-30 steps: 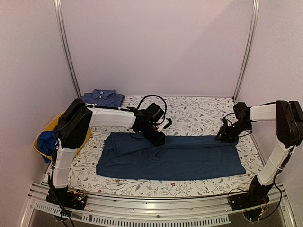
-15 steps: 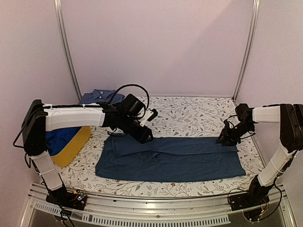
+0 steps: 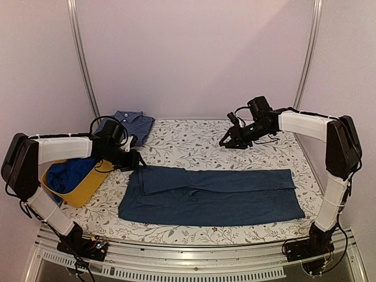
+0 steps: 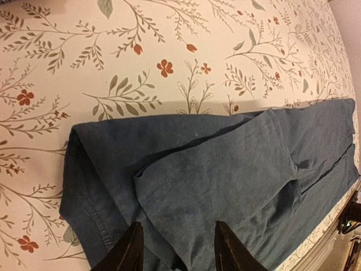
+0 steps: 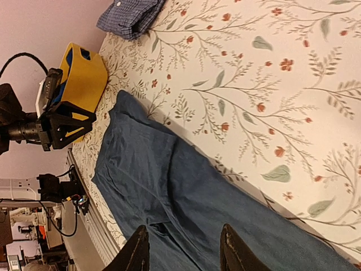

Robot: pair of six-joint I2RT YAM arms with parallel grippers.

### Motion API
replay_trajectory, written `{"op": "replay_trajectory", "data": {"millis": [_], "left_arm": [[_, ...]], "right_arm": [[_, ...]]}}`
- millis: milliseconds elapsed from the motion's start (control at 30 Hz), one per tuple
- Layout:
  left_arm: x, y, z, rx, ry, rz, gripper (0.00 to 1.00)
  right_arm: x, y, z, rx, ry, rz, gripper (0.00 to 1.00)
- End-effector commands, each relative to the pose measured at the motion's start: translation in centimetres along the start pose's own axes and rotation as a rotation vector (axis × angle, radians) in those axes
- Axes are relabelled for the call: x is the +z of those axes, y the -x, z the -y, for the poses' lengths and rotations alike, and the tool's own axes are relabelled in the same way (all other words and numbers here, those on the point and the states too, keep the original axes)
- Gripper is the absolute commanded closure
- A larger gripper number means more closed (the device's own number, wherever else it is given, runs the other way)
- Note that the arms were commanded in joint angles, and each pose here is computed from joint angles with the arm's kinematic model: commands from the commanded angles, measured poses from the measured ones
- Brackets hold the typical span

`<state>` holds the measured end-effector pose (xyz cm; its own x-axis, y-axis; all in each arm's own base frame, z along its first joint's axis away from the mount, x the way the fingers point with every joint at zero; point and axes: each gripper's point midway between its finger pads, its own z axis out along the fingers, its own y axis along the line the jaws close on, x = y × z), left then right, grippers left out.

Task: Fold and stack the mixed laundry pile
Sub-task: Fold the 1/3-folded T-shirt at the center of the board.

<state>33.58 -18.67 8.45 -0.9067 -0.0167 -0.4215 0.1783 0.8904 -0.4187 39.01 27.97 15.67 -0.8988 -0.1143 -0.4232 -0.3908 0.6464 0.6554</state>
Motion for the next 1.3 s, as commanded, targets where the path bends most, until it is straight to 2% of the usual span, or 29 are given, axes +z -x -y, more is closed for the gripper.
{"op": "replay_trajectory", "data": {"millis": [0,167,300,467,833,1100,1267], "left_arm": [[0.4,0.1,0.7,-0.041,-0.086,0.015,0.59],[1.1,0.1,0.0,-0.063,-0.079,0.008,0.6],[1.4,0.3,-0.3,-0.076,-0.075,0.006,0.6],[1.3,0.4,-0.2,-0.079,-0.075,0.003,0.6],[1.3,-0.5,-0.8,-0.075,-0.057,-0.01,0.6],[1.5,-0.9,-1.0,-0.075,-0.053,-0.019,0.6],[1.9,-1.1,-1.2,-0.074,-0.056,-0.032,0.59]], "right_arm": [[5.4,-0.1,-5.0,-0.018,0.138,-0.071,0.59],[10.7,-1.4,-8.2,-0.015,0.209,-0.149,0.59],[14.9,-3.3,-7.7,0.024,0.203,-0.223,0.6],[17.6,-4.4,-6.3,0.081,0.167,-0.258,0.6],[20.1,-5.3,-4.6,0.095,0.129,-0.279,0.61],[20.7,-5.0,-5.7,0.092,0.178,-0.283,0.74],[21.0,-5.0,-5.8,0.1,0.187,-0.287,0.77]]}}
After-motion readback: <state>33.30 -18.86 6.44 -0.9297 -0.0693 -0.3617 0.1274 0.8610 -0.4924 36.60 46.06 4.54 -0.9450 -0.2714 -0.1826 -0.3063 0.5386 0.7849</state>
